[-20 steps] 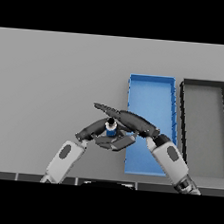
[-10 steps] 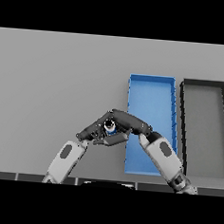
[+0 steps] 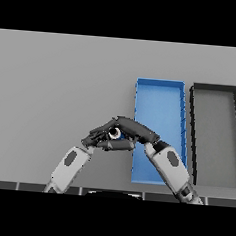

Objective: Pick up the blue pipe and place it into the blue bin.

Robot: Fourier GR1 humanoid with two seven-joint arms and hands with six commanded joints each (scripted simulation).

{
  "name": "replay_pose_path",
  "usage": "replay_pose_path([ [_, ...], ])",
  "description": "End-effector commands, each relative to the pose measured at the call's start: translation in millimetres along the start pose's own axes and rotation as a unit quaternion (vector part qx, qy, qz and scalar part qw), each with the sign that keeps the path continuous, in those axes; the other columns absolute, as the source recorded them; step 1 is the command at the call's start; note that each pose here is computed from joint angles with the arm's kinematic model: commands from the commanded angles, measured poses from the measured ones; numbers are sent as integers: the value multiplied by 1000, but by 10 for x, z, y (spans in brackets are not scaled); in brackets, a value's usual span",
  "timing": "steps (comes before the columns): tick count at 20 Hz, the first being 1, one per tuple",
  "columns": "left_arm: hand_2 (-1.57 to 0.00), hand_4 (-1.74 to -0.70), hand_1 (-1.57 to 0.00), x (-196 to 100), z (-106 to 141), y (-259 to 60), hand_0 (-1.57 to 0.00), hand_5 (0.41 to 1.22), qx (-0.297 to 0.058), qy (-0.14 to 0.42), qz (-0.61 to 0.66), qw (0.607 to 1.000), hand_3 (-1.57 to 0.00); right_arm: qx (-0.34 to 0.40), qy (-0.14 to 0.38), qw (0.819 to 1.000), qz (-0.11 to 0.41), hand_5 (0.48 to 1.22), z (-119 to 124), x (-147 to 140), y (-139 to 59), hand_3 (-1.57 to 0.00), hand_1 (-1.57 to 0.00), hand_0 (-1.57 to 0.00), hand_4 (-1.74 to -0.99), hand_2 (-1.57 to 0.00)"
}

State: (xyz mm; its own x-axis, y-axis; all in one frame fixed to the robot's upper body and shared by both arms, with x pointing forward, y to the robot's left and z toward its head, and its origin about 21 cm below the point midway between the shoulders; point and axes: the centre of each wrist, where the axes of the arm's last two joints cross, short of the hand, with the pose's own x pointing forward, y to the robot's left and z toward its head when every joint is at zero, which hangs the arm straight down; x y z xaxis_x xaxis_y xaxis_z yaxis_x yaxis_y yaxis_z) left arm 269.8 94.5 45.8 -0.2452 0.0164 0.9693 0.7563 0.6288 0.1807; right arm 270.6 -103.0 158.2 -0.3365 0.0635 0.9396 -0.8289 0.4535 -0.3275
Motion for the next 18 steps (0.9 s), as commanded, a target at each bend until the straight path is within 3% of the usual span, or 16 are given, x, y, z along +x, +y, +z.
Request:
replay_pose_path([
  [1,-1564,-1732,-1571,-6,-6,11,-1571,1221,3,-5,1,1000,-1434,-3,-3,1000,-3,1183,20,20,20,-1534,-1545,-1545,-1494,-1545],
  [2,-1566,-1734,-1571,13,-12,4,-1571,1221,2,-11,-1,1000,-1264,-6,-9,1000,-8,1191,-7,23,34,-1541,-1550,-1550,-1495,-1550],
  [3,-1336,-1629,-1368,-6,29,6,-1446,1221,4,-7,-6,1000,-1051,-10,-5,1000,-4,1197,-9,19,30,-1547,-1554,-1554,-1496,-1555],
  [5,-855,-1406,-875,26,49,43,-940,1221,-10,10,-29,999,-672,-16,-12,1000,3,1206,24,33,33,-1556,-1560,-1560,-1497,-1560],
  [7,-547,-1250,-560,1,74,75,-601,1221,-31,23,-38,999,-430,-16,1,1000,4,1211,-19,22,48,-1561,-1564,-1564,-1498,-1564],
  [8,-437,-1186,-448,-18,81,72,-481,1148,-37,23,-41,998,-344,-16,9,1000,4,1213,-27,49,50,-1563,-1566,-1565,-1498,-1566],
  [13,-143,-1011,-146,-44,75,114,-157,785,-29,72,-38,996,-112,-26,-7,1000,11,1218,-5,69,41,-1568,-1569,-1569,-1499,-1569],
  [18,-46,-973,-47,-85,76,146,-51,578,-12,97,-24,995,-36,-29,-18,999,6,1220,-43,35,48,-1570,-1570,-1570,-1499,-1570],
])
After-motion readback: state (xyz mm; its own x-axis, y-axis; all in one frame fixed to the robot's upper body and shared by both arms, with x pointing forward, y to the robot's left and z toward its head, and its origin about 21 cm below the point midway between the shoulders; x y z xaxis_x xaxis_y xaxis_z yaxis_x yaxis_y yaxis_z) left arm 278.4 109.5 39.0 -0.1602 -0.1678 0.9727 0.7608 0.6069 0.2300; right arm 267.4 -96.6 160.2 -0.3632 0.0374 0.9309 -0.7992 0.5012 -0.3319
